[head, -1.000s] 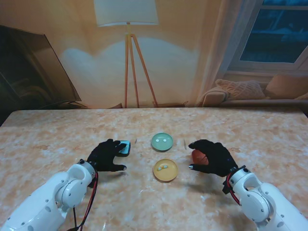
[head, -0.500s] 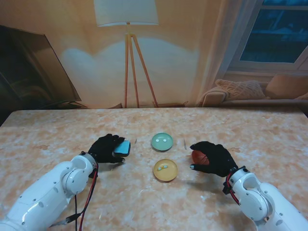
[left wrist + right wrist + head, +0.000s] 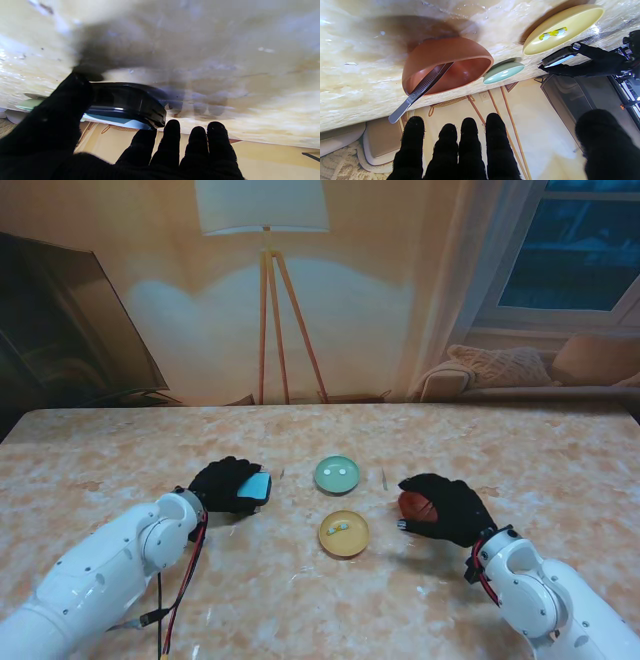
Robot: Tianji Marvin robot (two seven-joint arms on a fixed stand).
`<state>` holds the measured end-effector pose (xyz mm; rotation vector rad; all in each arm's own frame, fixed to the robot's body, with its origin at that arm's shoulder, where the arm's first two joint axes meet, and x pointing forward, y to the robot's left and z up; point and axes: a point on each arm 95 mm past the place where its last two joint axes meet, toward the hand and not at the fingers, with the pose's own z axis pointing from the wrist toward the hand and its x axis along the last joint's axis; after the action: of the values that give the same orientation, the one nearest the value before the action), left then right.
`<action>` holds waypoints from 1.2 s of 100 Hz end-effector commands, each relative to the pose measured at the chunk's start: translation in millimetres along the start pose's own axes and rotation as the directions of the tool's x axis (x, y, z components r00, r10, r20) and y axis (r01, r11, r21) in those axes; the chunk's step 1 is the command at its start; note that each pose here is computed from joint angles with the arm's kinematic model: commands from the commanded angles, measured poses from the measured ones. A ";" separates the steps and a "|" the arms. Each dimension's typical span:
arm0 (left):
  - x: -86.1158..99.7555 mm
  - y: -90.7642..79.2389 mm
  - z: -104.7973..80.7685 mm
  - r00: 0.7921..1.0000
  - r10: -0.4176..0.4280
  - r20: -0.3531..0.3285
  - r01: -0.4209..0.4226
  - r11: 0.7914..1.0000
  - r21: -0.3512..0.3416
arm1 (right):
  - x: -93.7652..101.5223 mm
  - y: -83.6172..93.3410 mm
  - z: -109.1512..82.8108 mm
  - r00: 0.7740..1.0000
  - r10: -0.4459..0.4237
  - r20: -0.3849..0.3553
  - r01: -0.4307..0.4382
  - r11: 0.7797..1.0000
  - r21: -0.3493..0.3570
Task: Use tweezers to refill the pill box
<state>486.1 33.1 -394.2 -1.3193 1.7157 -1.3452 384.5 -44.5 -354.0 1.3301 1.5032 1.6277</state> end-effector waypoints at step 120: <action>32.2 21.0 -14.0 0.991 -0.129 0.020 0.127 0.988 0.085 | 6.9 -3.8 -0.1 1.000 0.000 -0.023 -0.001 1.000 -0.024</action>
<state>469.6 16.9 -392.0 -1.3775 1.5170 -1.4676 385.8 -41.4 -350.7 1.2900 1.4776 1.6572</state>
